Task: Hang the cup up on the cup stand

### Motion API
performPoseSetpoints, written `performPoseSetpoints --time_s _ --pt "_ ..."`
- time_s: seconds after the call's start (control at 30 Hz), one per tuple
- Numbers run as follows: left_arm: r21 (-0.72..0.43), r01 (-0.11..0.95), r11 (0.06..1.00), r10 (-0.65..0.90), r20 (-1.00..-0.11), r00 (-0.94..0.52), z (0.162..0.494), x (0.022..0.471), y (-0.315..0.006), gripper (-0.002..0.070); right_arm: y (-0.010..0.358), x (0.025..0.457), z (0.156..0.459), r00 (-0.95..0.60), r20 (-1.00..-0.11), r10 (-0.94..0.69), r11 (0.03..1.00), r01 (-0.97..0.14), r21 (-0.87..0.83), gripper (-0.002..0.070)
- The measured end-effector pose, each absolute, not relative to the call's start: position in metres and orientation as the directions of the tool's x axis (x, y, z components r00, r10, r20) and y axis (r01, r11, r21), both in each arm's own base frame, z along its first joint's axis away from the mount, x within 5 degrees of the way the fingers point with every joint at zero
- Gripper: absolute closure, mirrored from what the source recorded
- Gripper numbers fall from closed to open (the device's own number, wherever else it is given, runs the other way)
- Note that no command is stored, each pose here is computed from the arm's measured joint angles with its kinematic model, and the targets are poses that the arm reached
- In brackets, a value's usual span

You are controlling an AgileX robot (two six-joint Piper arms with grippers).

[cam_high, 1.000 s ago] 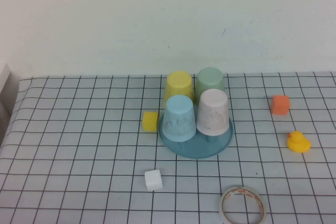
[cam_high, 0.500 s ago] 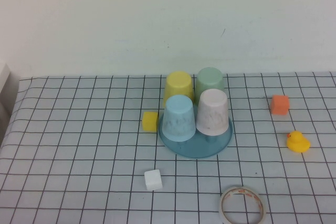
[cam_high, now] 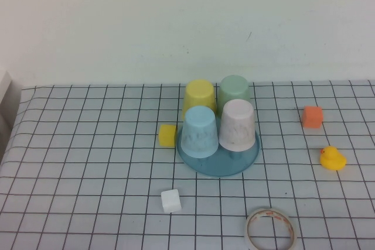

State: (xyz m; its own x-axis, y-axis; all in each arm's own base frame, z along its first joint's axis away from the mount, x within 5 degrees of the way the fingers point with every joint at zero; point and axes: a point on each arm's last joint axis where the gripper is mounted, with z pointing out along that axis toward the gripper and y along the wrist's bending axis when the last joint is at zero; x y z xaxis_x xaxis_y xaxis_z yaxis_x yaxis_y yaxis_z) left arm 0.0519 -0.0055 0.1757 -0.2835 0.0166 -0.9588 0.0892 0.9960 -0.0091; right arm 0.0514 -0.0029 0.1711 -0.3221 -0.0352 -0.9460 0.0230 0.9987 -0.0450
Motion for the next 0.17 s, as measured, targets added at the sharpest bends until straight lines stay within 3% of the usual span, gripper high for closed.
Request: performPoseSetpoints --time_s 0.17 --pt "-0.009 0.089 0.996 0.017 -0.959 -0.283 0.1757 0.0519 -0.0055 0.0676 -0.0029 0.0514 0.1711 -0.322 -0.946 -0.035 0.999 0.023 -0.045 0.0678"
